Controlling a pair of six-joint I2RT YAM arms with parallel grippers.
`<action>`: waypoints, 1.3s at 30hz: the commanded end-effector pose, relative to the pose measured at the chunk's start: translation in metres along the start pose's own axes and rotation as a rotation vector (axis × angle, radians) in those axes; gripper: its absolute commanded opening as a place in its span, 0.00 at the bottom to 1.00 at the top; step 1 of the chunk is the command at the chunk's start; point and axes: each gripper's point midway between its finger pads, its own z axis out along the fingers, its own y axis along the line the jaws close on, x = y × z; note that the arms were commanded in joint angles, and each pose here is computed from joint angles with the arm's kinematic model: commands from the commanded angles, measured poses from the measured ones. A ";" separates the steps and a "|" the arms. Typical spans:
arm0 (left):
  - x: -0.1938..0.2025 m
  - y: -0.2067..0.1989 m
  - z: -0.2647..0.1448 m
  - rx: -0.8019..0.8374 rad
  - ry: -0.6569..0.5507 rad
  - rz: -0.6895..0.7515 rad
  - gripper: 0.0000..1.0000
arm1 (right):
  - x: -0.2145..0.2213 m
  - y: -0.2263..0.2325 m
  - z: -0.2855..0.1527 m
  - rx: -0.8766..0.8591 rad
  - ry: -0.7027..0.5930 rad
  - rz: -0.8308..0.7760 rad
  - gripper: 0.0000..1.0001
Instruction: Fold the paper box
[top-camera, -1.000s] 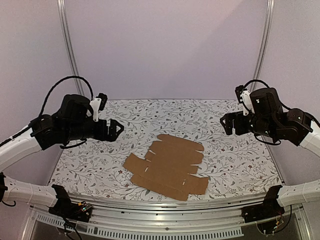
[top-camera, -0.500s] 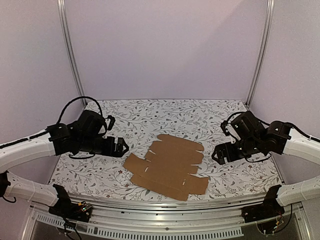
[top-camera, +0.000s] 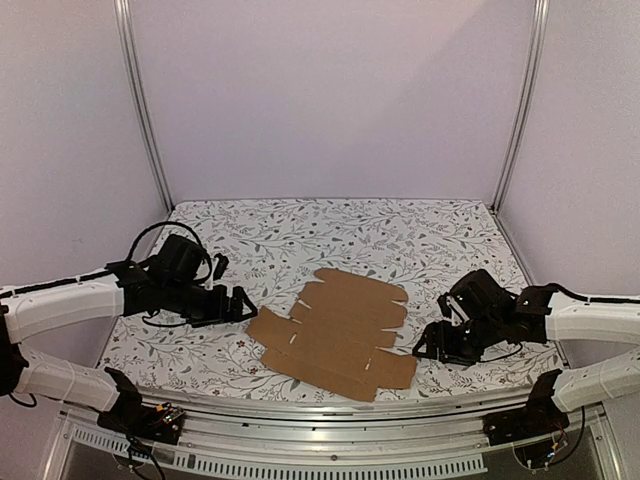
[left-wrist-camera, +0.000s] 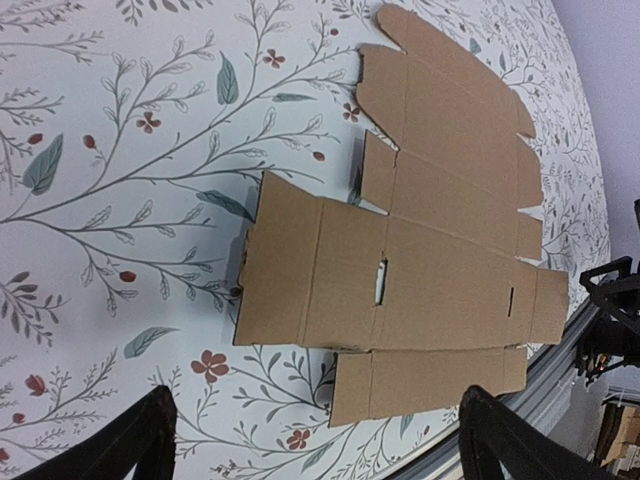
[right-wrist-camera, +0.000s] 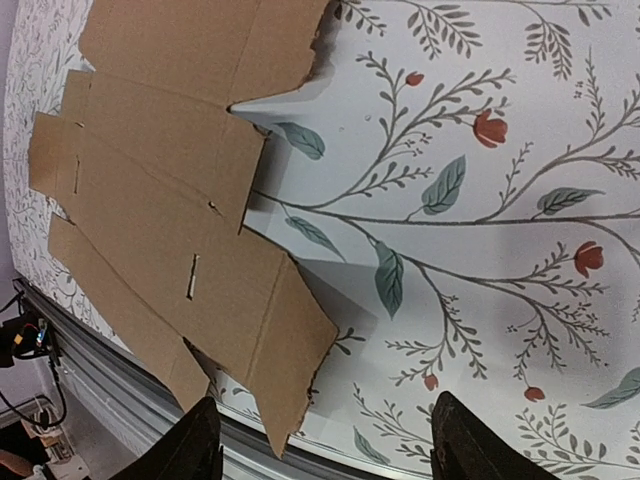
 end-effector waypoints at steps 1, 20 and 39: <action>-0.006 -0.008 -0.001 0.064 -0.004 -0.010 0.96 | -0.007 0.022 0.014 -0.101 -0.015 0.115 0.68; -0.026 -0.005 -0.035 0.019 -0.101 0.020 0.96 | 0.000 0.031 0.048 -0.084 0.062 0.107 0.27; -0.054 -0.029 -0.078 0.035 -0.186 0.110 0.97 | -0.059 0.078 -0.009 0.076 0.012 -0.369 0.00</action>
